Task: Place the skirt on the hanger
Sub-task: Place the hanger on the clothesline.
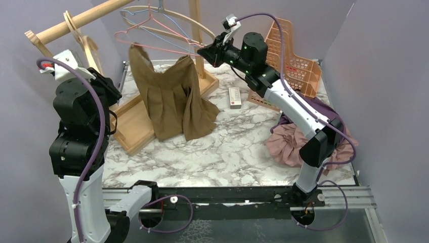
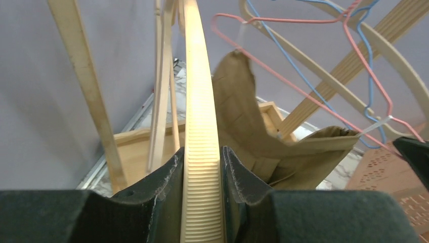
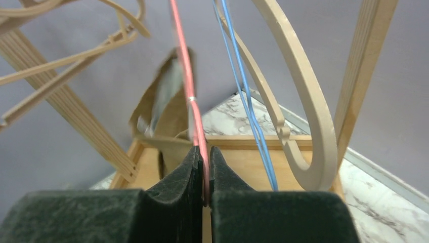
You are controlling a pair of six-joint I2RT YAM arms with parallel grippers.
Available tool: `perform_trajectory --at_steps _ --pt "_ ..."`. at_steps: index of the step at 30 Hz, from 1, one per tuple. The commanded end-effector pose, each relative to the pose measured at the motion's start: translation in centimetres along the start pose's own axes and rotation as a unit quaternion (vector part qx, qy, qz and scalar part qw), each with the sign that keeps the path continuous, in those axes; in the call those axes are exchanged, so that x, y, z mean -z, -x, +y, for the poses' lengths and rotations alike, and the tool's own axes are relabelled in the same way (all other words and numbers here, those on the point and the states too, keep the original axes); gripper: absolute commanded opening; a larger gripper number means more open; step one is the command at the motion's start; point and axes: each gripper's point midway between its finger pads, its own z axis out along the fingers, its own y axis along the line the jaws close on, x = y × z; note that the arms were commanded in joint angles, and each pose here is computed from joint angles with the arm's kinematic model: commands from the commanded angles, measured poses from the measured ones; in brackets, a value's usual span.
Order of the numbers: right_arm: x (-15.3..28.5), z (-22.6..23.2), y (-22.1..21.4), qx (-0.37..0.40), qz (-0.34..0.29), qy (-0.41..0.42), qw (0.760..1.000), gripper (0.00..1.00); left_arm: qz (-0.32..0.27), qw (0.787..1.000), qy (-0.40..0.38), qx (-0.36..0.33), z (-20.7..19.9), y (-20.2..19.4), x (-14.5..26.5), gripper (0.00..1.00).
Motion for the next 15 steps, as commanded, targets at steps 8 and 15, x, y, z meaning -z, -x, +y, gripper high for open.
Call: perform_trajectory --at_steps 8,15 --pt "2.5 0.3 6.1 0.061 -0.055 -0.03 0.996 0.05 -0.006 0.997 0.074 -0.029 3.1 0.2 0.5 0.16" --pt "2.6 1.9 4.2 0.058 -0.031 0.022 0.998 0.49 0.002 0.999 -0.042 -0.004 -1.2 0.5 0.9 0.48"
